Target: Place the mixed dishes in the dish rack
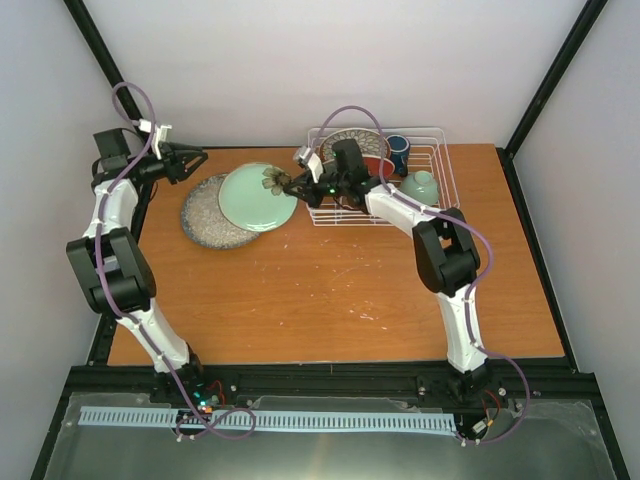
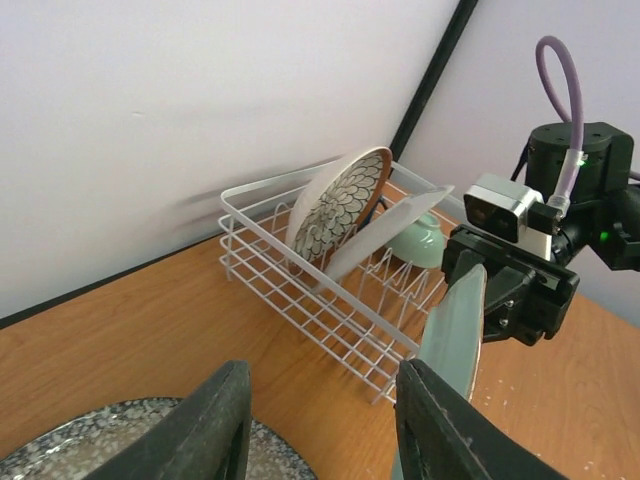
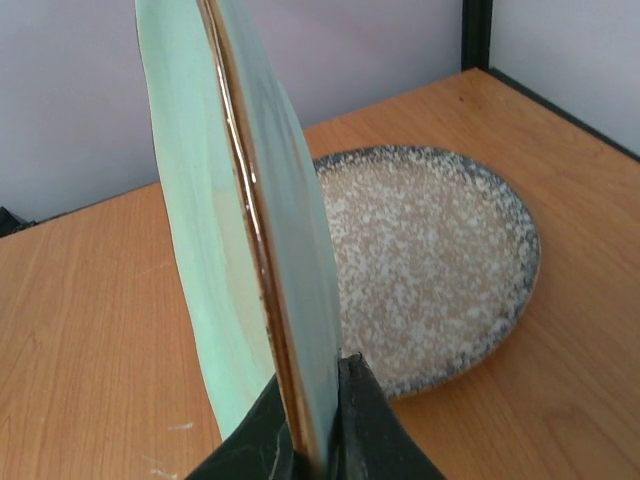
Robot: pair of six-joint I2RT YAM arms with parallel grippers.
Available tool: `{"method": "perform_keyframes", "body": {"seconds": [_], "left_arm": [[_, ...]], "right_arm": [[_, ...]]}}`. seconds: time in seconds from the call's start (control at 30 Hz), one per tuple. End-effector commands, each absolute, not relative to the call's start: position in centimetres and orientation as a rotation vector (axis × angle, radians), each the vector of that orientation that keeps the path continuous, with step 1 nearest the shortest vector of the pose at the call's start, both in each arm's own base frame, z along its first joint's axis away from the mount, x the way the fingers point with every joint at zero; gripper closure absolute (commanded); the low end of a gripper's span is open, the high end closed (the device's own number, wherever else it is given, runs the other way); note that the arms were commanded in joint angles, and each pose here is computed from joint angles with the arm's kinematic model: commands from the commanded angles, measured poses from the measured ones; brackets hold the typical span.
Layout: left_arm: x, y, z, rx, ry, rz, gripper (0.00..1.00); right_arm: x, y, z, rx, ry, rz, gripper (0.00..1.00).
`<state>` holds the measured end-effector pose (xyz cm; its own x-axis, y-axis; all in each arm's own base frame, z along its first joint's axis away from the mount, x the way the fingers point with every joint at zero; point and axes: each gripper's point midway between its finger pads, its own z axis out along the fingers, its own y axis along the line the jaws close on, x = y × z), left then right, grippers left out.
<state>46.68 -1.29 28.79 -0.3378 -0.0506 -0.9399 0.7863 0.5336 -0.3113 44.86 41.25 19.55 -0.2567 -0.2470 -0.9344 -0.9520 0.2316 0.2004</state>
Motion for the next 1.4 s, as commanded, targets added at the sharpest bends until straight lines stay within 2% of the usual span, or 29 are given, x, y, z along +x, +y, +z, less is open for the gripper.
{"method": "perform_keyframes", "body": {"seconds": [0.0, 0.4, 0.97, 1.37], "left_arm": [[46.5, -0.9, 31.7, 0.651, 1.668, -0.861, 0.59], [47.2, -0.3, 30.7, 0.617, 1.698, -0.826, 0.58], [48.0, -0.1, 28.6, 0.583, 1.736, -0.873, 0.59], [48.2, -0.1, 28.0, 0.574, 1.737, -0.908, 0.59]], "right_arm": [[45.2, 39.0, 28.3, -1.105, 1.441, 0.995, 0.97], [45.6, 33.4, 33.2, -0.998, 1.356, 0.808, 0.97], [46.1, 22.3, 37.2, -0.766, 1.264, 0.166, 0.97], [45.2, 19.4, 36.8, -0.682, 1.144, -0.027, 0.97]]}}
